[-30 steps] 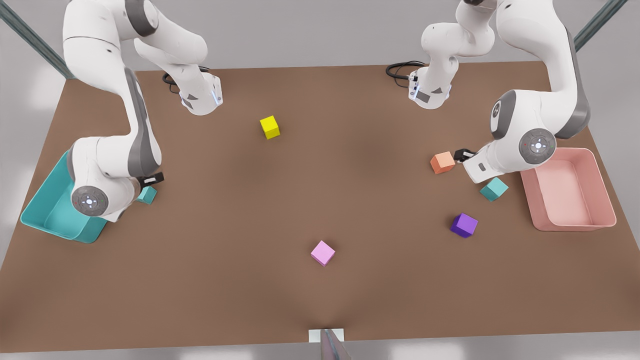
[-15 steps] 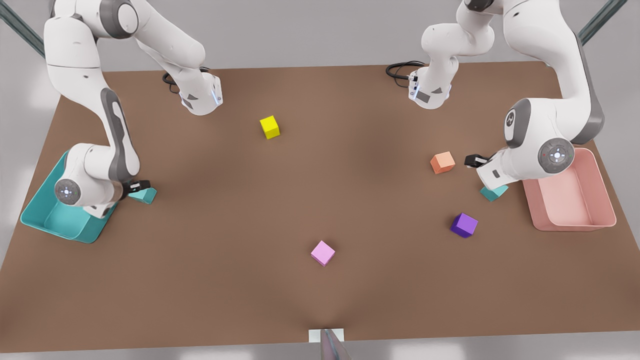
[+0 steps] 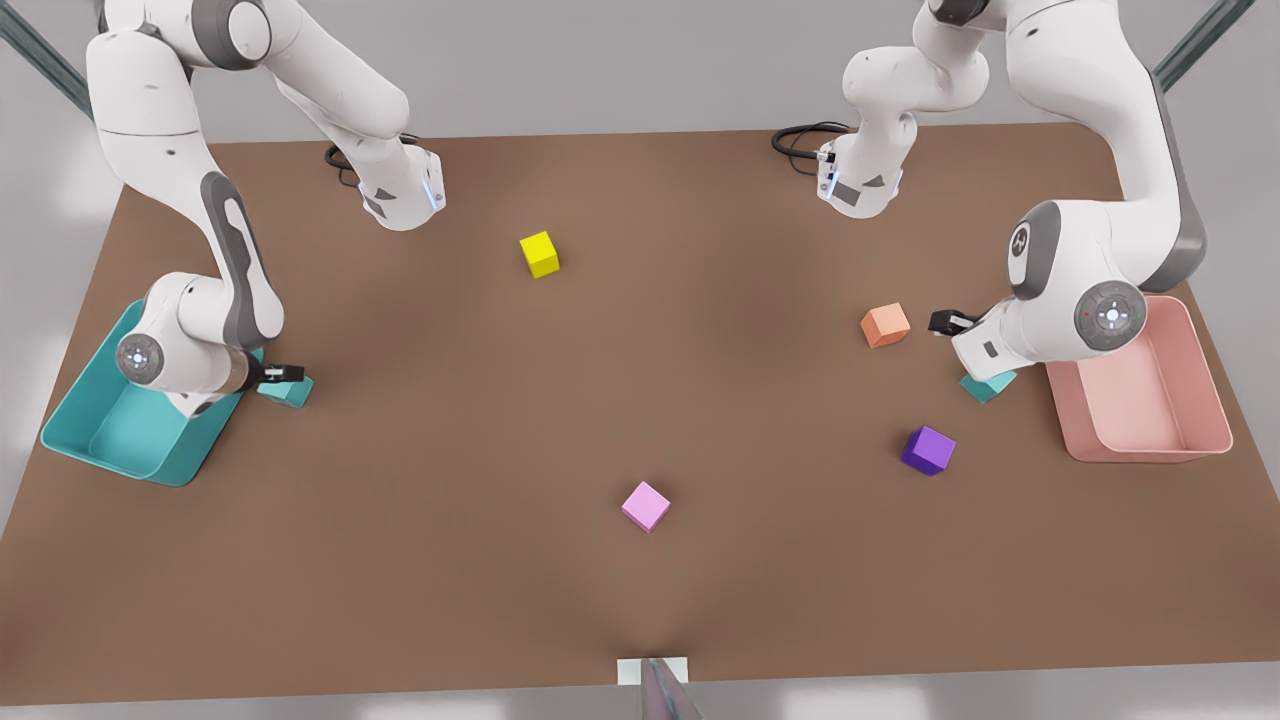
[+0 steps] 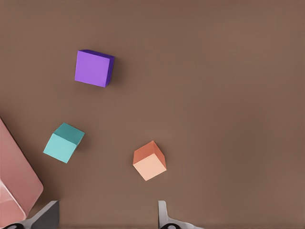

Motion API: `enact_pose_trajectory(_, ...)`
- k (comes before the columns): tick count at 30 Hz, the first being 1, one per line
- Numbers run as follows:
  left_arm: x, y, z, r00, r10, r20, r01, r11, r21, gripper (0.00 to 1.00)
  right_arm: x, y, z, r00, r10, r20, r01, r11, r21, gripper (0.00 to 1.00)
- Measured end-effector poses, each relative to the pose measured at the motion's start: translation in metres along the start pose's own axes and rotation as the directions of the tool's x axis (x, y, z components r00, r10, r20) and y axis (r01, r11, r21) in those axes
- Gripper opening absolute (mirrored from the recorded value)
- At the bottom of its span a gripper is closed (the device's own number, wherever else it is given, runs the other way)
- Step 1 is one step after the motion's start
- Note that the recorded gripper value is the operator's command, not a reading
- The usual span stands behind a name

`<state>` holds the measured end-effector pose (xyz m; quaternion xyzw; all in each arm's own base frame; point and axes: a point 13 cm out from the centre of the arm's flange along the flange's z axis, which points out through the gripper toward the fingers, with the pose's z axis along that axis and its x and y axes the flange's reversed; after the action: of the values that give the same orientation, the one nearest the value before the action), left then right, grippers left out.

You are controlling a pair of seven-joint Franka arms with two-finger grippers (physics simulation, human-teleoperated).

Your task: Stack the two blue cubes on top of each other

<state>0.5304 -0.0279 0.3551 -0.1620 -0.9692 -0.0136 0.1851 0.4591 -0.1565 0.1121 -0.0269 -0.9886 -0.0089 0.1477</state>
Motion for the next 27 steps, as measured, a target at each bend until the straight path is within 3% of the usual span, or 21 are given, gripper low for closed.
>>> enact_pose_trajectory(22, -0.004, -0.002, -0.005, 1.000, 0.014, 0.010, -0.014, 1.000, -0.005, 1.00, -0.010, -0.016, 0.064, 0.935, 0.348, -0.069, -0.350, 0.936, -0.023, 1.00)
enact_pose_trajectory(23, -0.004, -0.002, -0.005, 1.000, 0.015, 0.010, -0.015, 1.000, -0.006, 1.00, -0.012, -0.017, 0.065, 0.932, 0.356, -0.065, -0.358, 0.933, -0.024, 0.92)
enact_pose_trajectory(25, -0.006, -0.001, -0.002, 1.000, 0.014, 0.008, -0.014, 1.000, -0.005, 1.00, -0.014, -0.017, 0.063, 0.928, 0.367, -0.058, -0.369, 0.929, -0.023, 0.62)
enact_pose_trajectory(27, -0.011, 0.003, -0.003, 1.000, 0.008, 0.022, -0.008, 1.000, -0.001, 1.00, -0.017, -0.013, 0.058, 0.928, 0.369, -0.048, -0.371, 0.928, -0.026, 0.54)
